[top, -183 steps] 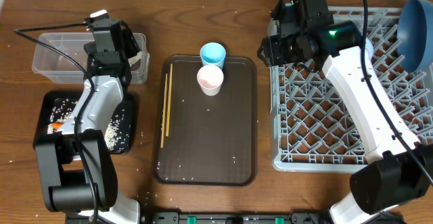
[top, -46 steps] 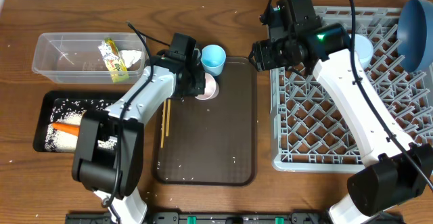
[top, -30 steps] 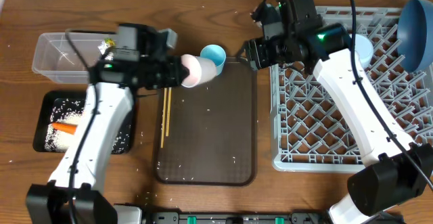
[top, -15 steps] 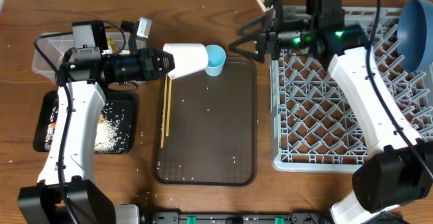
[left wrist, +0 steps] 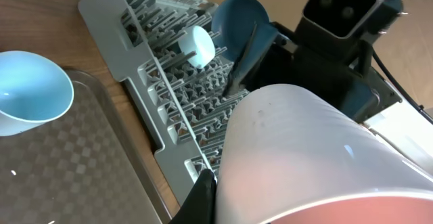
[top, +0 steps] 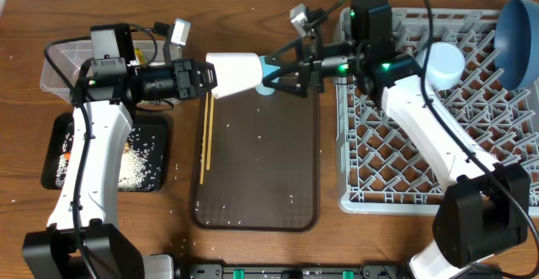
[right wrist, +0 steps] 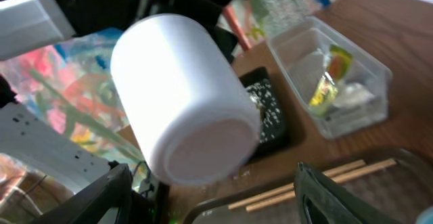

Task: Sort waste into correct bins and load items into the dishwasher rack
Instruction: 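Bring the right gripper to the pink cup's base and grasp it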

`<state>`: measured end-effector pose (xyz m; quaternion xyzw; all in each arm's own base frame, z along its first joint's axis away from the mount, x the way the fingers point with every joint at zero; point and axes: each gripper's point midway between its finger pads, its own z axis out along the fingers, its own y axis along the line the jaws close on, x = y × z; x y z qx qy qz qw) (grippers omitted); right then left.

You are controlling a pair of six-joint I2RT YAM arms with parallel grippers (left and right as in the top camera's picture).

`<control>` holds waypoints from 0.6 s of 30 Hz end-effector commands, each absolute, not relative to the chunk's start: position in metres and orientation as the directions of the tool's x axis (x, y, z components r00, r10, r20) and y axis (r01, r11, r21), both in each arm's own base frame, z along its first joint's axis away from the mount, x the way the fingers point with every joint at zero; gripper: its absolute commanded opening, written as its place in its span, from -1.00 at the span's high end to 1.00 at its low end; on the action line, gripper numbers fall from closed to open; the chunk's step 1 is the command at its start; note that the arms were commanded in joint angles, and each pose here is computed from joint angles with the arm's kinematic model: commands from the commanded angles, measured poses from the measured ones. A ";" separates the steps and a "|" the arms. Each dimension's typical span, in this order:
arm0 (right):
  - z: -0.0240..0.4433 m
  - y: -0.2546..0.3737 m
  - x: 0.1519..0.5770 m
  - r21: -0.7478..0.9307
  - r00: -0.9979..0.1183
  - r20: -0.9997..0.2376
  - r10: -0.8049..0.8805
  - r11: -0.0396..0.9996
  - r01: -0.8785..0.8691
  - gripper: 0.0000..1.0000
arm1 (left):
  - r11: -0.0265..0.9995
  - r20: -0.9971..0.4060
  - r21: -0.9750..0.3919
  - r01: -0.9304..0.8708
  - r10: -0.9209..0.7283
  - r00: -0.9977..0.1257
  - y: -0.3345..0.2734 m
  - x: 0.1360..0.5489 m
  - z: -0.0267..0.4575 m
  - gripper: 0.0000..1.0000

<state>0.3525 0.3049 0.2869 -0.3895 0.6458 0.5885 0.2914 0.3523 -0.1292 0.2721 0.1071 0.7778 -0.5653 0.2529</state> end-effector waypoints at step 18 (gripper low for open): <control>0.297 0.340 0.324 0.511 -0.487 -0.854 -0.181 -0.116 -0.852 -0.33 | 0.148 -0.593 -0.801 0.580 -0.058 -0.803 -0.151 0.344 0.294 0.88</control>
